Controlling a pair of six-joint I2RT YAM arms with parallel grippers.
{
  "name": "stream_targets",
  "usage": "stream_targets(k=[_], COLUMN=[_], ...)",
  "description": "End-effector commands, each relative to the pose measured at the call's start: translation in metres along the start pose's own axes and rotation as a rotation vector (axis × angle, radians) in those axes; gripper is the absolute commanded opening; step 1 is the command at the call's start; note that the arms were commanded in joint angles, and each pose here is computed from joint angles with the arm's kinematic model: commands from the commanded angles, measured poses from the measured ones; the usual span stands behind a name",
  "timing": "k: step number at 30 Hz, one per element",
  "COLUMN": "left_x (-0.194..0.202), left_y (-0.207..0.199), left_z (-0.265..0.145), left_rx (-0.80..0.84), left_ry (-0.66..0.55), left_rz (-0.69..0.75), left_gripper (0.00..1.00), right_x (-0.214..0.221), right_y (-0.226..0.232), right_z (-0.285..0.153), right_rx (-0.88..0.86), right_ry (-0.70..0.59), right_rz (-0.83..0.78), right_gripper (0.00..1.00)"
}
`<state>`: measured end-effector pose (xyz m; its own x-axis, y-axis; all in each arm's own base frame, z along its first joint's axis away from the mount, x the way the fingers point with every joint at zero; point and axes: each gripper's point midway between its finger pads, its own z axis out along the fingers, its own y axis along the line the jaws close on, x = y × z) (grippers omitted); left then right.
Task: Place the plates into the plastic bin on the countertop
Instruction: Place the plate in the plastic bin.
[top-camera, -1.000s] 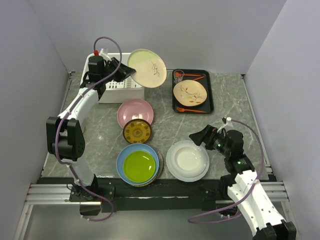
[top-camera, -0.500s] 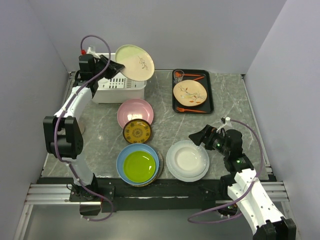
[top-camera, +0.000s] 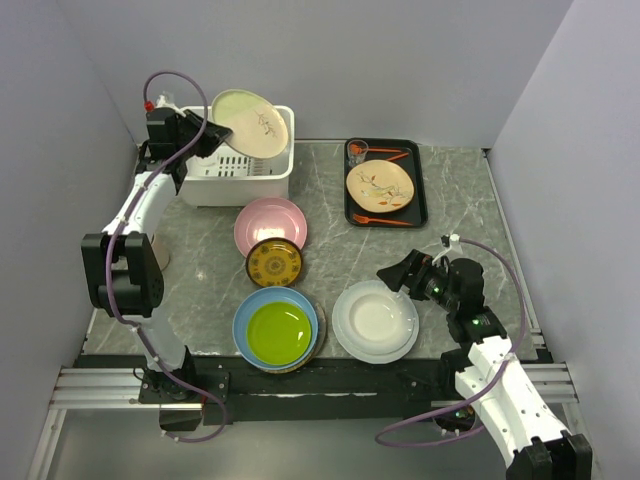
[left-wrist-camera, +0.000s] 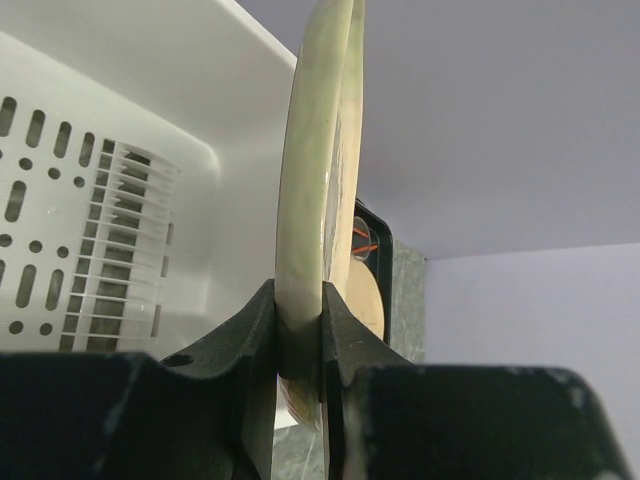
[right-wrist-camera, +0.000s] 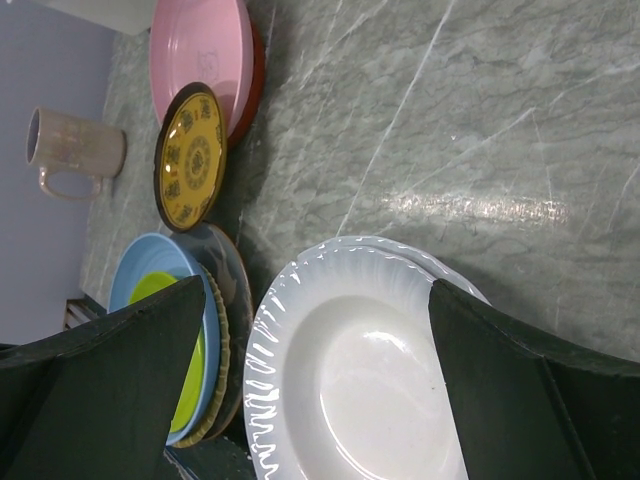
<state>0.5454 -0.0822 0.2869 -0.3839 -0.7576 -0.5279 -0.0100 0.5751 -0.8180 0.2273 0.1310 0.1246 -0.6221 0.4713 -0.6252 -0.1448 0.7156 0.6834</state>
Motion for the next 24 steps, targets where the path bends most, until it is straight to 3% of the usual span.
stream_targets(k=[1, 24], left_x=[-0.048, -0.03], left_y=[-0.058, -0.009], left_z=[-0.012, 0.041], left_rx=[0.162, 0.073], left_ry=[-0.14, -0.039], left_rz=[0.071, 0.062], left_gripper=[0.01, 0.01], right_x=[-0.004, -0.002], right_y=[0.005, 0.003], right_z=[0.002, 0.006], right_rx=[-0.027, -0.032], right_ry=[-0.013, -0.001], right_rz=[-0.038, -0.041], right_gripper=[1.0, 1.0])
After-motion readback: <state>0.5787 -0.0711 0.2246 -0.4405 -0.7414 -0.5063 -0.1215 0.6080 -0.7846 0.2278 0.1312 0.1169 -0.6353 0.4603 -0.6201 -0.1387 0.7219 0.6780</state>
